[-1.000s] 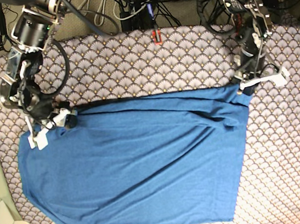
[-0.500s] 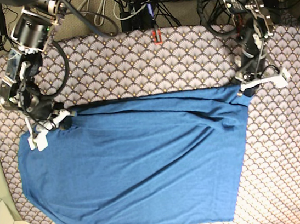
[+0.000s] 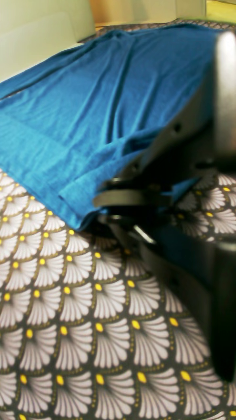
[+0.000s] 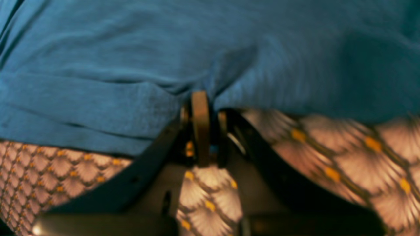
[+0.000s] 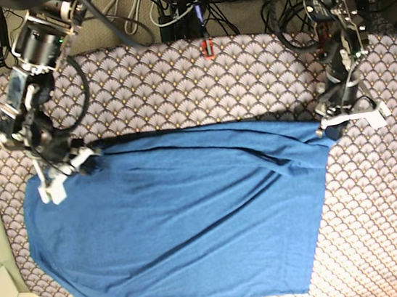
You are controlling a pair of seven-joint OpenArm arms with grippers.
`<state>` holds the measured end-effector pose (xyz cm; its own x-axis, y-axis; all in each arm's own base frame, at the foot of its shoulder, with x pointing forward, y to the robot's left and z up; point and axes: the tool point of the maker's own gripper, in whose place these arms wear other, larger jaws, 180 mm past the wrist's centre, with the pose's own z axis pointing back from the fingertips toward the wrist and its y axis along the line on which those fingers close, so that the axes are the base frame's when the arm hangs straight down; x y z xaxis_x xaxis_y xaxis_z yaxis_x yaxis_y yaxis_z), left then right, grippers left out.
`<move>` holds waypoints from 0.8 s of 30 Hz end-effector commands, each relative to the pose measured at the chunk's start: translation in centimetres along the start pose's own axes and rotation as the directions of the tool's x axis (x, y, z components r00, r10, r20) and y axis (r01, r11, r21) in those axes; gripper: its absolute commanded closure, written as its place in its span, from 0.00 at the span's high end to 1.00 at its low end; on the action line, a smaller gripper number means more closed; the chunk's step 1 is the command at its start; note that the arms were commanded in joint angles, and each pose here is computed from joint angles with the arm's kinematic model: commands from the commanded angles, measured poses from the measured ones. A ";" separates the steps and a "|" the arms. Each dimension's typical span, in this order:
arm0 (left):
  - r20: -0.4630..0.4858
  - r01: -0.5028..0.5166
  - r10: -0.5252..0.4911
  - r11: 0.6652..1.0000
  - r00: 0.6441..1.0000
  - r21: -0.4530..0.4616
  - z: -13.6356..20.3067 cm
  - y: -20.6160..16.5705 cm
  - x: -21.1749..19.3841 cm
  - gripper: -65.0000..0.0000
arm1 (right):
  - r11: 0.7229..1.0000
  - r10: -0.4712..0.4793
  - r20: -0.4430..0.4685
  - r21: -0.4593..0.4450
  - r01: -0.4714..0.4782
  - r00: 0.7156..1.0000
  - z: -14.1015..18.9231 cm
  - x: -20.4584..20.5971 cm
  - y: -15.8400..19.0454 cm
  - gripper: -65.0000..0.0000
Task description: Fold the T-shirt properly
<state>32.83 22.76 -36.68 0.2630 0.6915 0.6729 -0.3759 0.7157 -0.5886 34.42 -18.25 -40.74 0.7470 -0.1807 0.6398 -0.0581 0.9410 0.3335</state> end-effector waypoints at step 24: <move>-0.049 -0.032 0.034 0.999 0.998 0.040 -0.1 0.2 -0.1 0.03 | 0.995 0.091 0.061 0.031 -0.093 0.994 0.1 3.5 1.5 0.00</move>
<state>31.82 22.49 -38.56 0.3336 0.7277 0.5993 -0.4495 0.6816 -0.5774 35.60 -17.43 -39.78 0.7433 -0.1092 0.6599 -0.1259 0.9461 0.2983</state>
